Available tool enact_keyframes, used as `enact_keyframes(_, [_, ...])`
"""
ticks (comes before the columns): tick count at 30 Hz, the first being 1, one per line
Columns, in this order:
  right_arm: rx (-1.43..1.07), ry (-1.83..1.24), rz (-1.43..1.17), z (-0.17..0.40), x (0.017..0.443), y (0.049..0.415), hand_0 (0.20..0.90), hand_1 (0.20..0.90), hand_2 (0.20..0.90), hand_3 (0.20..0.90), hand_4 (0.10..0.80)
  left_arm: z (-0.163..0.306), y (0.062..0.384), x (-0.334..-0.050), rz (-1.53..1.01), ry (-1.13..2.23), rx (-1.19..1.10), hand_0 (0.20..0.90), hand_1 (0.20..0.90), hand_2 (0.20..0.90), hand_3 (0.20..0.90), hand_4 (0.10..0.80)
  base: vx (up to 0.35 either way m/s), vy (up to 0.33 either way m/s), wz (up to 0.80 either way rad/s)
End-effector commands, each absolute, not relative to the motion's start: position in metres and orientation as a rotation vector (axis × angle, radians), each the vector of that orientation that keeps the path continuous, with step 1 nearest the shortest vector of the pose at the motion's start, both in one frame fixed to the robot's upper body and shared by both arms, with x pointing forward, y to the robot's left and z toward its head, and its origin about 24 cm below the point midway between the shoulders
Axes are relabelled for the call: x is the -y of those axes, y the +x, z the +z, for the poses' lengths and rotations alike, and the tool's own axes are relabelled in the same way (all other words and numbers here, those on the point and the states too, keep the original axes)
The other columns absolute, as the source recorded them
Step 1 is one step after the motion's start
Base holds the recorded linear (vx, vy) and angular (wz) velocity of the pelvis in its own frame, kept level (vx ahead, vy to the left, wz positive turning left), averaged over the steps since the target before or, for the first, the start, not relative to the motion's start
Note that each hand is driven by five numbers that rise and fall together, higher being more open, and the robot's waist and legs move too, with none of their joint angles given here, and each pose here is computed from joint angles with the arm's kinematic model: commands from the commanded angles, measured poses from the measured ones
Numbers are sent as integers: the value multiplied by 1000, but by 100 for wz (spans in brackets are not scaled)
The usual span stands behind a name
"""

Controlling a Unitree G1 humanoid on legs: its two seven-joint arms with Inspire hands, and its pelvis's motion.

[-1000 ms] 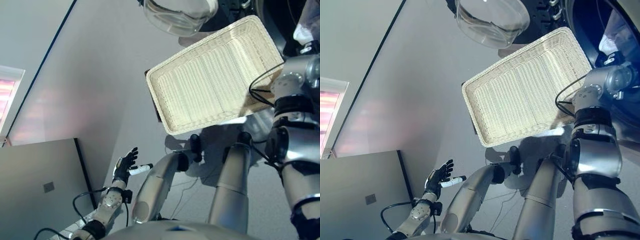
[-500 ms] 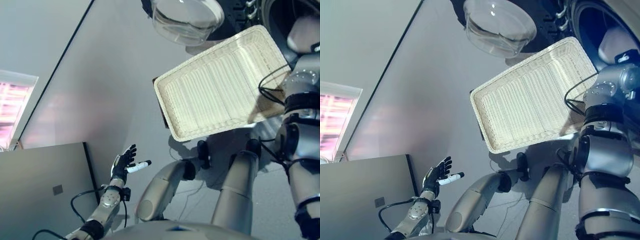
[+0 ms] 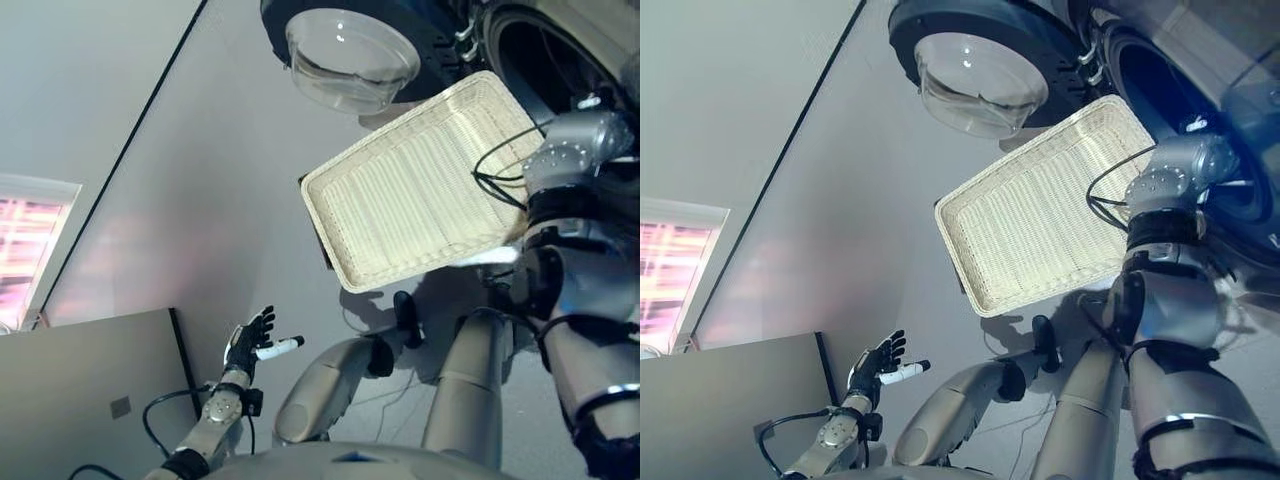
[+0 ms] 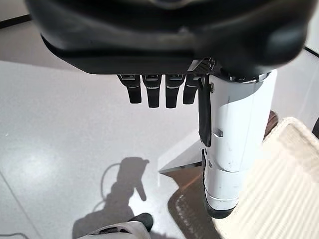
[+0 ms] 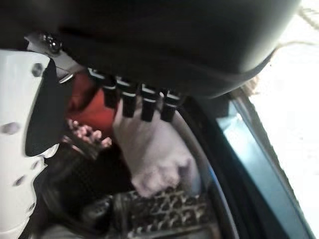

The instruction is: Pick up the clothes and place them into the washing machine

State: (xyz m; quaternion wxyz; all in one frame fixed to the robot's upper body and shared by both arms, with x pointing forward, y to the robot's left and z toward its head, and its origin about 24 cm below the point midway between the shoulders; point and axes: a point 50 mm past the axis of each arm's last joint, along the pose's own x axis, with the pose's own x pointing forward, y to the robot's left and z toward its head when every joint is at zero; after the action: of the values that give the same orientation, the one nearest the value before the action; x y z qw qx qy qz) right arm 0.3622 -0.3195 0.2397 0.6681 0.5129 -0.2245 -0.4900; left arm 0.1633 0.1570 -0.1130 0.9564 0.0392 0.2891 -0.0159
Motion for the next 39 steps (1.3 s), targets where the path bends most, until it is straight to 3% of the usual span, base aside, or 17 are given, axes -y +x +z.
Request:
enact_keyframes(1, [856, 1040, -1015, 300, 337, 335, 900, 900, 900, 900, 800, -123, 143, -186, 78, 107, -653, 900, 900, 900, 900, 800, 11, 7, 6])
enact_keyframes(5, [692, 995, -1145, 275, 350, 341, 900, 900, 900, 900, 800, -125, 142, -185, 67, 140, -673, 900, 900, 900, 900, 800, 4, 3, 1])
enact_keyframes(13, [402, 886, -1156, 200, 326, 360, 900, 900, 900, 900, 800, -126, 144, -174, 47, 125, -672, 900, 900, 900, 900, 800, 2, 1, -1])
enact_keyframes(23, [-104, 410, -802, 76, 279, 364, 900, 900, 900, 900, 800, -126, 147, -181, 14, 142, -678, 900, 900, 900, 900, 800, -4, -28, -1])
enact_keyframes(25, [-308, 198, -670, 29, 263, 348, 900, 900, 900, 900, 800, -129, 142, -186, 4, 158, -710, 900, 900, 900, 900, 800, 5, -63, -1])
enact_keyframes(29, [-456, 124, -614, -9, 255, 326, 900, 900, 900, 900, 800, -133, 138, -191, -7, 194, -744, 900, 900, 900, 900, 800, -4, -33, 11])
enact_keyframes(39, [-611, -14, -491, -74, 238, 264, 900, 900, 900, 900, 800, -137, 128, -224, 139, 261, -812, 900, 900, 900, 900, 800, 33, -51, 27])
